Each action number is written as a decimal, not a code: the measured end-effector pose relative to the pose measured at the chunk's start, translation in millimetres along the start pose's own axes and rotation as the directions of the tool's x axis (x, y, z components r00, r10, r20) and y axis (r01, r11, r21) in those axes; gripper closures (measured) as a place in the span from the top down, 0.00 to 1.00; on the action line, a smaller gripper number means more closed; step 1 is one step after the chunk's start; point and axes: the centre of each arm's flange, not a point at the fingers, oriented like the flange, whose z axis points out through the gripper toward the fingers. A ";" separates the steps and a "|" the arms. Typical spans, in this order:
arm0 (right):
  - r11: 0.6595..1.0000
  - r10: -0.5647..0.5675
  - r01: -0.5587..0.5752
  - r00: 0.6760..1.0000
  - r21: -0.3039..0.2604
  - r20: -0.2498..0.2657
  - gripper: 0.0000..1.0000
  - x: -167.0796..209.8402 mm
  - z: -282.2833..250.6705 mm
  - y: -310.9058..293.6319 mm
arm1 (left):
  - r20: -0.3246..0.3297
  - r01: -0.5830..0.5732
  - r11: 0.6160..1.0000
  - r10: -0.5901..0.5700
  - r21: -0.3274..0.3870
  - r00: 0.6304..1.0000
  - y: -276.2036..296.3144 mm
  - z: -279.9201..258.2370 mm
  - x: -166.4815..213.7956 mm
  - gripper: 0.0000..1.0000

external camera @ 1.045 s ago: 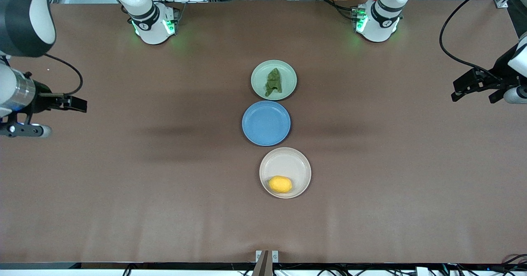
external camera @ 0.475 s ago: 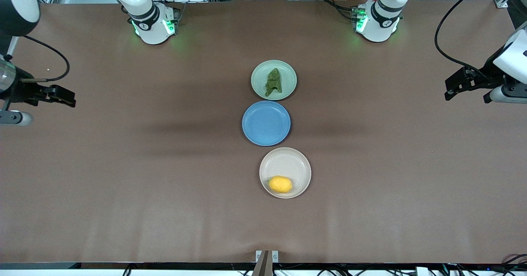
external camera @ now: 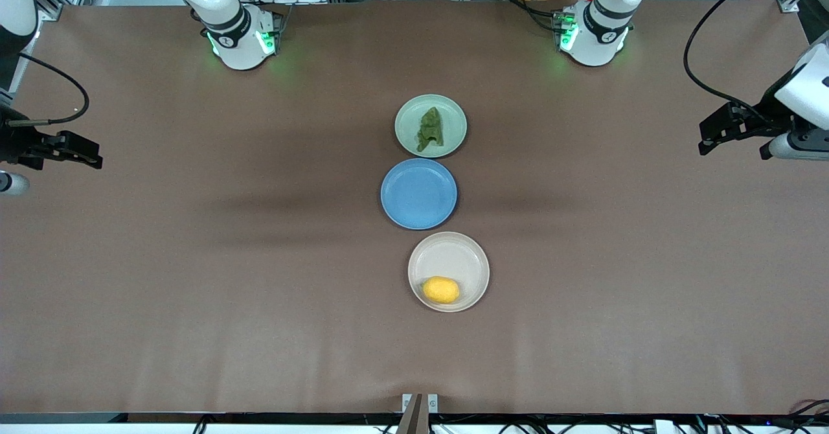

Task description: Place lemon and lettuce in plates

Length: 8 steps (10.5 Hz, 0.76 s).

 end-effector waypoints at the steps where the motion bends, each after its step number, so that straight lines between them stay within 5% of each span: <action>1: 1.000 0.000 0.000 1.000 0.000 0.001 1.00 -0.1 0.2 0.1 | 0.000 0.000 1.000 0.000 0.000 1.000 -0.1 0.0 0.0 1.00; 8: 1.000 -0.001 0.001 1.000 0.001 -0.006 1.00 0.8 -0.2 -0.5 | 0.005 0.000 1.000 0.000 0.000 1.000 -0.2 0.5 -0.6 1.00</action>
